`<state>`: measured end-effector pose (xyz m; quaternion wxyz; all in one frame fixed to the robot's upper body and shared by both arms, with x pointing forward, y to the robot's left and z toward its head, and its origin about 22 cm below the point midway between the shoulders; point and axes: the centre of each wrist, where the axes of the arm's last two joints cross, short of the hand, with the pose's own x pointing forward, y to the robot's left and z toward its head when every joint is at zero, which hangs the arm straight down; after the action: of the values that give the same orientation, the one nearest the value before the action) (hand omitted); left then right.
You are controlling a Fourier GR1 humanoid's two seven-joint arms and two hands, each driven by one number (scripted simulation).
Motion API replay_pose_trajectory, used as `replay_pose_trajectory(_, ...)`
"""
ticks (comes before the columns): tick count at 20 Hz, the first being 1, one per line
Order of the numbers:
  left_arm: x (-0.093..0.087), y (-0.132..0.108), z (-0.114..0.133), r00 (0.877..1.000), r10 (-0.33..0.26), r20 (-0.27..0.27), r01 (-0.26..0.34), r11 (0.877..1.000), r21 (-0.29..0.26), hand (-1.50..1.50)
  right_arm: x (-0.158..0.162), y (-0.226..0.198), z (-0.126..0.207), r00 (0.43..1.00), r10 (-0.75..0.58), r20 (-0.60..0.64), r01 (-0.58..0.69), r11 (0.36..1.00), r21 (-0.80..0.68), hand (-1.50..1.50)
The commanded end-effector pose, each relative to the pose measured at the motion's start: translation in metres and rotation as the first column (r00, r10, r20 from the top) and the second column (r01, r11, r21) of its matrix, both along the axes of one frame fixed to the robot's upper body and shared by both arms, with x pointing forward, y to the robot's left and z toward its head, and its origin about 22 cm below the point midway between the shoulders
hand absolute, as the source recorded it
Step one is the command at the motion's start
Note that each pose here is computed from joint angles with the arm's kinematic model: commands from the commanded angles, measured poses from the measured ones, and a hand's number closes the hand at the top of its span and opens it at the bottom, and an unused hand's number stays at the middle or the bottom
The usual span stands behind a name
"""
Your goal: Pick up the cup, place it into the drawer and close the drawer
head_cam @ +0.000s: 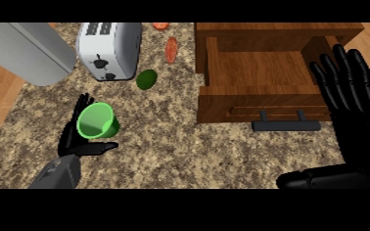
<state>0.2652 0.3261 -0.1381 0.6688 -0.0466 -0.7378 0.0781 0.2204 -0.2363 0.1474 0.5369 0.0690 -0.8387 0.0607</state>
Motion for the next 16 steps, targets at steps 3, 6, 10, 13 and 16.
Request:
replay_pose_trajectory(3, 0.009, -0.007, 0.003, 0.993, -0.090, 0.076, 0.100, 0.986, -0.133, -1.50, 0.001, 0.015, -0.012, 1.000, 0.015, 0.011, -0.015, 1.000, -0.001, -1.50)
replay_pose_trajectory(6, 0.001, -0.016, -0.005, 0.991, -0.094, 0.097, 0.108, 0.981, -0.161, 1.50, -0.007, -0.006, 0.001, 1.000, -0.020, -0.006, 0.020, 1.000, 0.007, -1.50)
replay_pose_trajectory(10, 0.013, -0.030, 0.000, 0.982, -0.135, 0.135, 0.159, 0.969, -0.191, 1.50, 0.007, 0.001, -0.005, 1.000, 0.003, 0.008, -0.003, 1.000, 0.005, -1.50)
replay_pose_trajectory(13, 0.023, -0.027, 0.010, 0.972, -0.117, 0.204, 0.143, 0.983, -0.119, 1.50, 0.004, -0.004, -0.006, 1.000, 0.001, 0.008, -0.001, 1.000, 0.012, -1.50)
replay_pose_trajectory(16, 0.009, -0.022, 0.001, 0.969, -0.045, 0.243, 0.071, 0.992, -0.100, 1.50, 0.002, 0.001, -0.001, 1.000, -0.017, 0.009, 0.017, 1.000, 0.017, -1.50)
